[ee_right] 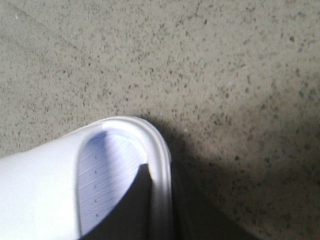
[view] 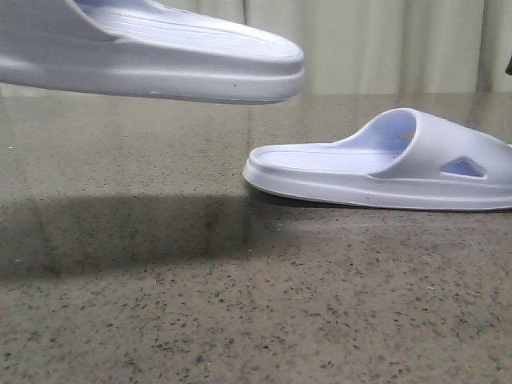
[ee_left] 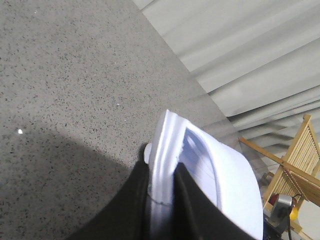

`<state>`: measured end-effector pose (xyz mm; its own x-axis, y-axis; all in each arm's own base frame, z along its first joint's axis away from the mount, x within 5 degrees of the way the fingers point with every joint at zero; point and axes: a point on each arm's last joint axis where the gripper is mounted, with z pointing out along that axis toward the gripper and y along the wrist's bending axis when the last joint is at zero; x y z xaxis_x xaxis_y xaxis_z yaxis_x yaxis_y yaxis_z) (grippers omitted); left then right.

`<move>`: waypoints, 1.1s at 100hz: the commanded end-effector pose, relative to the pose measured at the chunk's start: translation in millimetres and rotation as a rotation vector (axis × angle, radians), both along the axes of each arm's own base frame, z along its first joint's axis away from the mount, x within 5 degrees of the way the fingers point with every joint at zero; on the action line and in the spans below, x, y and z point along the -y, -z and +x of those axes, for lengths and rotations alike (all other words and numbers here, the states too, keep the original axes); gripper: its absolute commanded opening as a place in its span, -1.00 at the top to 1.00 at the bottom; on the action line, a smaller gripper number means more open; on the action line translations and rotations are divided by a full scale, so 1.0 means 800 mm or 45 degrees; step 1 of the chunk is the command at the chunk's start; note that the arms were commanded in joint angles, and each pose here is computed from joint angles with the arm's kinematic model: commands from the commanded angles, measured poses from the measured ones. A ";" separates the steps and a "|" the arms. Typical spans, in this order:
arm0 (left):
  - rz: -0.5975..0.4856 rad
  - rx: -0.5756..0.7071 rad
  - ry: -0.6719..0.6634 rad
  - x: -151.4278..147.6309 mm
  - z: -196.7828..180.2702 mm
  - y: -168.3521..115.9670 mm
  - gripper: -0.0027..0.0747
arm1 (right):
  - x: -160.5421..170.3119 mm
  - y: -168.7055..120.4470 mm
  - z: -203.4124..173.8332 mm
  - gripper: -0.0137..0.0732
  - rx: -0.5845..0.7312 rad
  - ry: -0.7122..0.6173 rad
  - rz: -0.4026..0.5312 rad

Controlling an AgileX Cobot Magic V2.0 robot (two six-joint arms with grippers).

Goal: Insert blue slippers together front up

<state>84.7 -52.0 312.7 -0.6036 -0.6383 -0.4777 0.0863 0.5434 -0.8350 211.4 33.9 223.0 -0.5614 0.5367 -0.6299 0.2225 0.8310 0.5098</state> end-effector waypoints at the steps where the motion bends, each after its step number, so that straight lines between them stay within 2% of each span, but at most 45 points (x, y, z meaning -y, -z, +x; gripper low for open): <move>1: -0.079 0.067 -0.028 -0.001 0.001 -0.020 0.89 | 0.004 -0.020 0.007 0.93 0.165 0.047 -0.030; 26: -0.079 0.067 -0.028 -0.001 0.001 -0.020 0.89 | 0.008 -0.055 -0.003 0.93 0.403 0.093 -0.026; 52: -0.085 0.066 -0.027 0.000 0.001 -0.020 0.89 | 0.017 -0.105 -0.037 0.93 0.703 0.147 0.011; 71: -0.088 0.065 -0.027 0.000 0.001 -0.020 0.89 | 0.026 -0.140 -0.077 0.93 0.911 0.192 0.101; 88: -0.090 0.065 -0.027 0.000 0.001 -0.020 0.89 | 0.030 -0.155 -0.111 0.93 0.976 0.195 0.255; 110: -0.097 0.063 -0.026 0.000 0.001 -0.020 0.89 | 0.021 -0.153 -0.138 0.93 0.876 0.094 0.460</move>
<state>84.4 -52.6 312.8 -0.6090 -0.6400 -0.4685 0.0846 0.5349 -0.8407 107.3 16.8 335.1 -0.0657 0.7700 -0.6346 -0.1582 0.6199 0.7686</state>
